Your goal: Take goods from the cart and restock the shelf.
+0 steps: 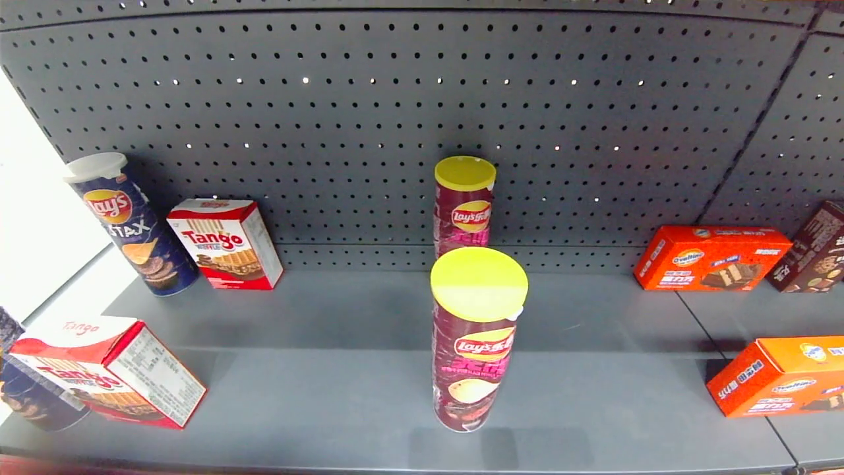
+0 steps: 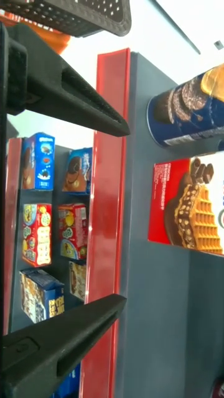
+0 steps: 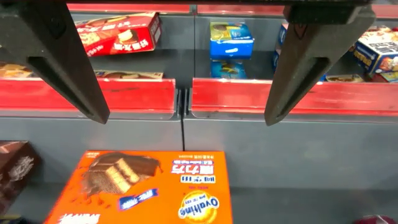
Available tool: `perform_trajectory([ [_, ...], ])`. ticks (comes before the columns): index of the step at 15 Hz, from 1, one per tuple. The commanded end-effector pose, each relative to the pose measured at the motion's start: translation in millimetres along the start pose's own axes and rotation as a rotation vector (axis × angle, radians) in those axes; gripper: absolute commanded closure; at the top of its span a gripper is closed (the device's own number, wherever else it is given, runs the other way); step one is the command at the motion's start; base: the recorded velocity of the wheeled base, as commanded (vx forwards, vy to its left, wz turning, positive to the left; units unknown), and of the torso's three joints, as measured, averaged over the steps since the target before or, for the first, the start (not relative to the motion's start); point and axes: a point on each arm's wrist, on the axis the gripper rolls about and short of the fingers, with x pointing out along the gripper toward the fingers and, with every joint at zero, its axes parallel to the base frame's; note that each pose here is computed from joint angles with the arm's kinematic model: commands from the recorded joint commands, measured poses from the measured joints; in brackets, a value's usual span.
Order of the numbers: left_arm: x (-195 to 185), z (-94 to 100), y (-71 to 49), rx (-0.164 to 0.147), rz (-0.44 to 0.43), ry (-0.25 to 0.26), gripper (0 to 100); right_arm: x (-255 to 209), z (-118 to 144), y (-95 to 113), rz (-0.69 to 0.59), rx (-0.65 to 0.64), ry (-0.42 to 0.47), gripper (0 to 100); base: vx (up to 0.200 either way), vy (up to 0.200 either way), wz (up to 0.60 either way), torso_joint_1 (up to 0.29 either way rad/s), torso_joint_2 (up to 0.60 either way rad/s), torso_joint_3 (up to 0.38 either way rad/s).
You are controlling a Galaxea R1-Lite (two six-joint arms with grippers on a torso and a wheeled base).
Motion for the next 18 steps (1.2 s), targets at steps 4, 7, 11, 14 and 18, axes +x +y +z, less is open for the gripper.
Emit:
perform_trajectory([
  [4, 0.1, 0.1, 0.0, -0.003, 0.002, 0.001, 0, 0.2, 0.0, 0.0, 0.000, 0.000, 0.002, 0, -0.050, 0.000, 0.00, 0.004, 0.00, 0.001],
  [7, 0.1, 0.1, 0.0, -0.001, 0.001, 0.001, 0, 0.2, 0.0, 0.0, 0.000, 0.000, 0.002, 0, 0.000, 0.000, 0.00, 0.000, 0.00, 0.000],
  [11, 0.1, 0.1, 0.0, -0.001, 0.002, 0.001, 0, 0.2, 0.0, 0.0, 0.000, 0.000, 0.002, 0, 0.000, 0.000, 0.00, 0.000, 0.00, 0.000],
  [14, 0.1, 0.1, 0.0, -0.001, 0.001, 0.001, 0, 0.2, 0.0, 0.0, 0.000, 0.001, 0.002, 0, 0.000, 0.000, 0.00, 0.000, 0.00, 0.000],
  [18, 0.1, 0.1, -0.1, 0.000, -0.001, 0.001, 0, 0.2, 0.0, 0.0, 0.000, 0.000, 0.002, 0, -0.050, 0.000, 0.00, 0.001, 0.00, -0.001],
])
